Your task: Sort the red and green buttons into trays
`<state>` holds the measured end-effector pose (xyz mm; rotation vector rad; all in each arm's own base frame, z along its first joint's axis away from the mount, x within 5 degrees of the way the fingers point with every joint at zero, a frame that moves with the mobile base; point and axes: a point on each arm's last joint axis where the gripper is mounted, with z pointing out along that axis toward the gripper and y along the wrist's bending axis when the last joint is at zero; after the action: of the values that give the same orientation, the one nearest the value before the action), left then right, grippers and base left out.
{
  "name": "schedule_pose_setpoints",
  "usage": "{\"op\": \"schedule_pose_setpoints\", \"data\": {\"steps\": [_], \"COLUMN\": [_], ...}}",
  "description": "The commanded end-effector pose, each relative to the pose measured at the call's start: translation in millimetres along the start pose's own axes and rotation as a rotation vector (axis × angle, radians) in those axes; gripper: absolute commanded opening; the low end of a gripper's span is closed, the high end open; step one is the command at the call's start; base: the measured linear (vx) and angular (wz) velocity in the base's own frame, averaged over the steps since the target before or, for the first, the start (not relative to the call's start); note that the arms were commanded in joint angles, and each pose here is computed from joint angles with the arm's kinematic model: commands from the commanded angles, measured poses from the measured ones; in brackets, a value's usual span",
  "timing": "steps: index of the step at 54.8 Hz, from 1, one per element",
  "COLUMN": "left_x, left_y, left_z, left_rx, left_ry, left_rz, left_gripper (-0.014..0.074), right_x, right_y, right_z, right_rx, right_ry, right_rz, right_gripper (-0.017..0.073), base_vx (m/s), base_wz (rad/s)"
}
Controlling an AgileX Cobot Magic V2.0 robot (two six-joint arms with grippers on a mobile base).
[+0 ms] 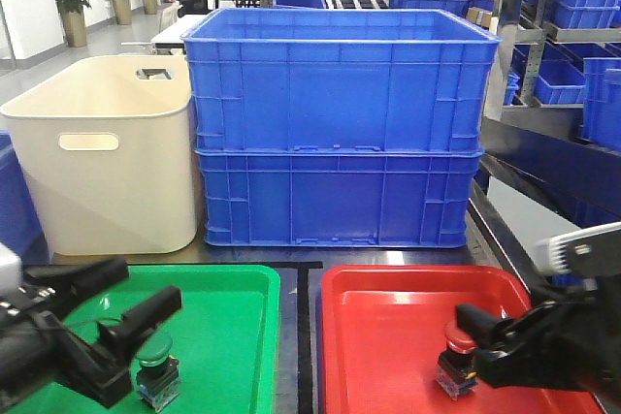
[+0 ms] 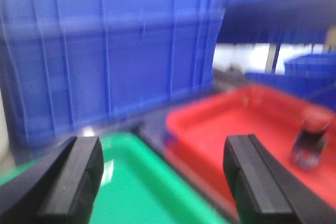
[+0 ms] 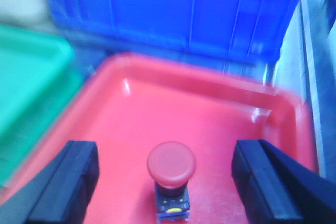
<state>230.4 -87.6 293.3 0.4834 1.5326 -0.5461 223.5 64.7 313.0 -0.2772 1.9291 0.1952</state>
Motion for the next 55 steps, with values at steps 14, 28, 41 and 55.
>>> {"op": "schedule_pose_setpoints", "data": {"steps": [14, 28, 41, 55], "left_x": [-83, -89, -90, -90], "left_y": [-38.4, -43.7, -44.5, -44.5], "left_z": [-74, -99, -100, -100], "left_rx": [0.009, -0.048, -0.044, -0.045], "left_ry": [-0.339, -0.317, -0.324, -0.324], "left_rz": [0.095, -0.051, -0.048, -0.043], "left_gripper": [0.0587, 0.0587, 0.0587, 0.0587], "right_x": [-16, -10, -10, -10], "right_y": [1.3, 1.7, 1.7, 1.7], "right_z": [-93, -101, -101, -101], "right_rx": [-0.006, -0.01, -0.01, -0.01], "right_ry": [-0.305, -0.309, -0.308, -0.308], "right_rz": [0.023, 0.029, 0.029, 0.029], "right_gripper": [0.0552, 0.0552, 0.0552, 0.0552], "base_vx": [0.0, 0.0, 0.0, 0.0], "base_wz": [0.0, 0.0, 0.0, 0.0]}}
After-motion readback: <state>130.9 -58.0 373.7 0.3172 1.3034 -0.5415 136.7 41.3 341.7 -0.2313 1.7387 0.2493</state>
